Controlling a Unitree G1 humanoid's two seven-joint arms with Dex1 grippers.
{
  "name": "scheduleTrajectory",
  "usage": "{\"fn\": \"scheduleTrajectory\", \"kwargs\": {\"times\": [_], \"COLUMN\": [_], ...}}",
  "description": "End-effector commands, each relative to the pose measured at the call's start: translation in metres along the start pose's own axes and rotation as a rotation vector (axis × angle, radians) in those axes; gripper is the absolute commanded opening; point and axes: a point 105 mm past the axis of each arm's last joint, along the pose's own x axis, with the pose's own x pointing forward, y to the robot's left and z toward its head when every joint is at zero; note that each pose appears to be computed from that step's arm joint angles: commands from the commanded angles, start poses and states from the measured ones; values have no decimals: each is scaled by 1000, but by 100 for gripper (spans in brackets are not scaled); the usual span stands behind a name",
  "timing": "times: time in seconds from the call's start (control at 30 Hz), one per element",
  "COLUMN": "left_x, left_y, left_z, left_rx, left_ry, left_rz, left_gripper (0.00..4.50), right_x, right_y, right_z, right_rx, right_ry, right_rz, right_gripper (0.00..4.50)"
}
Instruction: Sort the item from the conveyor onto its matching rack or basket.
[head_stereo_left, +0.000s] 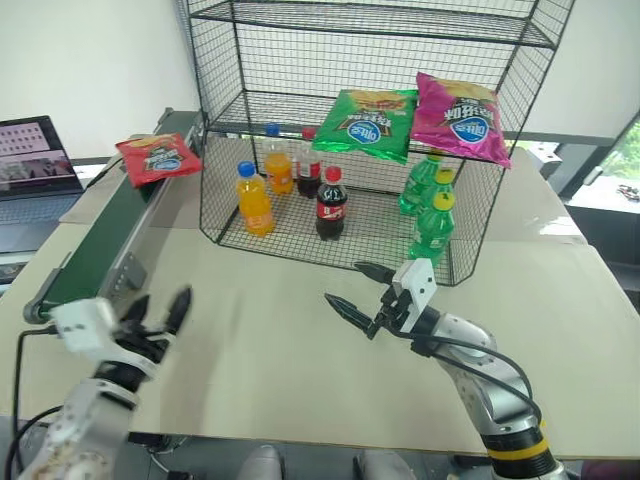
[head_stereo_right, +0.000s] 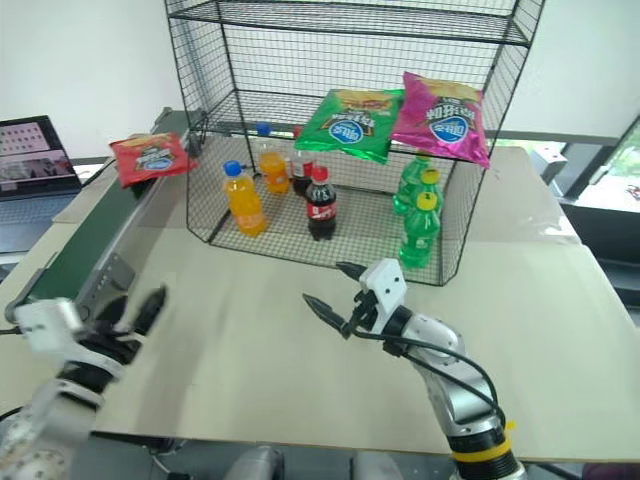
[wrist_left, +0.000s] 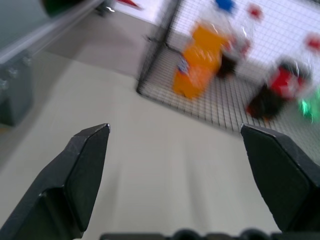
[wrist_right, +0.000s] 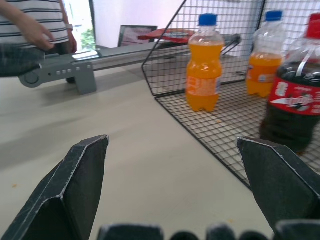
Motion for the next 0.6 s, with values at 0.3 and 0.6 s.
{"fn": "scheduleTrajectory", "kwargs": {"times": [0.3, 0.6], "left_x": [-9, -26], "left_y": [15, 37], "left_z": [45, 35], "left_rx": [-622, -729], "left_ry": [-215, -276], "left_rz": [65, 148], "left_gripper": [445, 445], "right_x": [3, 14], "right_y": [13, 27], "right_z": [80, 96], "right_rx": [-115, -104], "right_ry": [-135, -171], "right_rz": [365, 518], "right_gripper": [450, 450]}}
